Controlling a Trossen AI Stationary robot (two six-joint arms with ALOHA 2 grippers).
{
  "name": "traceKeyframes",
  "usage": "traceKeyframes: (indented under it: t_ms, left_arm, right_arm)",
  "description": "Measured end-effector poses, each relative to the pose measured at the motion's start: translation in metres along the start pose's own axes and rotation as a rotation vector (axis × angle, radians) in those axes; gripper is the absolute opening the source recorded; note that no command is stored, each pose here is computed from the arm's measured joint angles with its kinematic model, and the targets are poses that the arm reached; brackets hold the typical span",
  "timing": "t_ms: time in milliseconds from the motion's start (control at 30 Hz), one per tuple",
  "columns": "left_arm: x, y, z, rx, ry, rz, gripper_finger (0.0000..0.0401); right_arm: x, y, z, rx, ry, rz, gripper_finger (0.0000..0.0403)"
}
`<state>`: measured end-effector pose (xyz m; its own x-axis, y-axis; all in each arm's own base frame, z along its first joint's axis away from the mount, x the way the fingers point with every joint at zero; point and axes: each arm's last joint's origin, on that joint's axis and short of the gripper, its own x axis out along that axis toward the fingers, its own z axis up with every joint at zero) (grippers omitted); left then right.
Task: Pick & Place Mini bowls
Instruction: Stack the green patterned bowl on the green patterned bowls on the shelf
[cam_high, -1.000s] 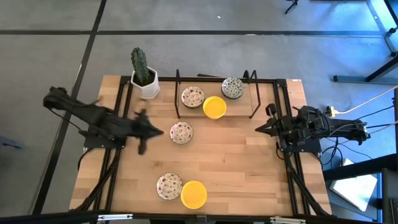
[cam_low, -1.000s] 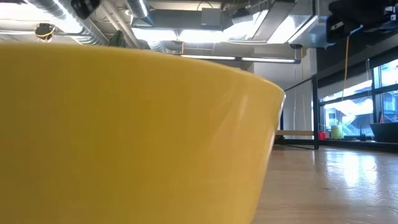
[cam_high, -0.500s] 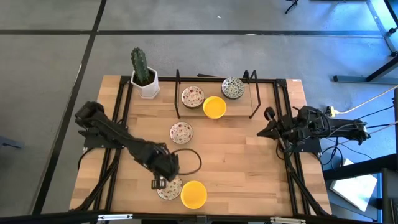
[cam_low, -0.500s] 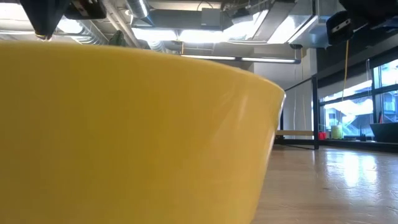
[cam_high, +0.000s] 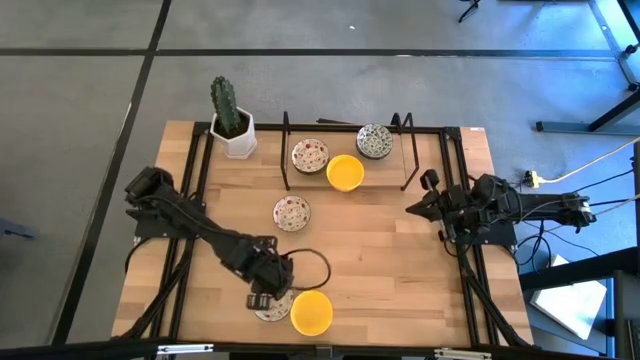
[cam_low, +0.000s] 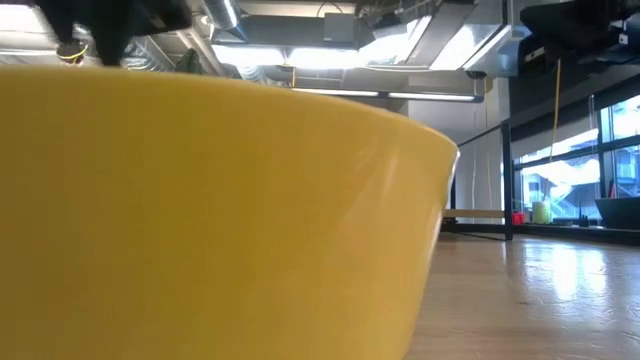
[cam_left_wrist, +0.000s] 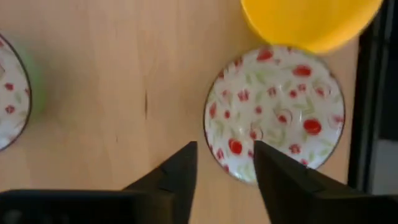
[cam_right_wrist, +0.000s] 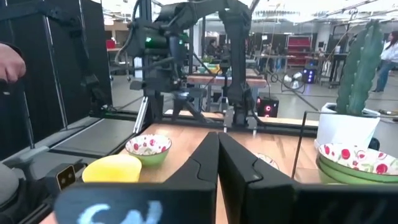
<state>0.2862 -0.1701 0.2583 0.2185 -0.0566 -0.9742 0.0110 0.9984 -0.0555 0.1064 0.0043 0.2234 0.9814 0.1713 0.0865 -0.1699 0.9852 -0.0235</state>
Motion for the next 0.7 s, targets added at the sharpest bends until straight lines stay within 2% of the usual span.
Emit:
traceKeyframes:
  t_ms: [100,233,367,533,700]
  left_arm:
    - [0.001,0.006,0.009,-0.005,-0.047,-0.009,0.0183]
    - [0.005,0.007,0.013,0.032,-0.057,-0.016,0.0205]
    - [0.015,0.008,0.007,0.054,-0.004,-0.02,0.0207]
    - [0.031,0.011,-0.007,-0.008,0.076,-0.039,0.0207]
    - [0.044,0.012,-0.011,-0.045,0.077,-0.078,0.0208]
  right_arm:
    - [0.0,0.0,-0.001,0.001,0.002,0.006,0.0007]
    - [0.0,0.0,-0.001,0.003,0.002,0.017,0.0007]
    - [0.0,0.002,-0.001,0.009,0.003,0.071,0.0007]
    - [0.0,0.003,-0.002,0.033,0.012,0.12,0.0007]
    - [0.0,0.003,-0.002,0.031,0.018,0.12,0.0007]
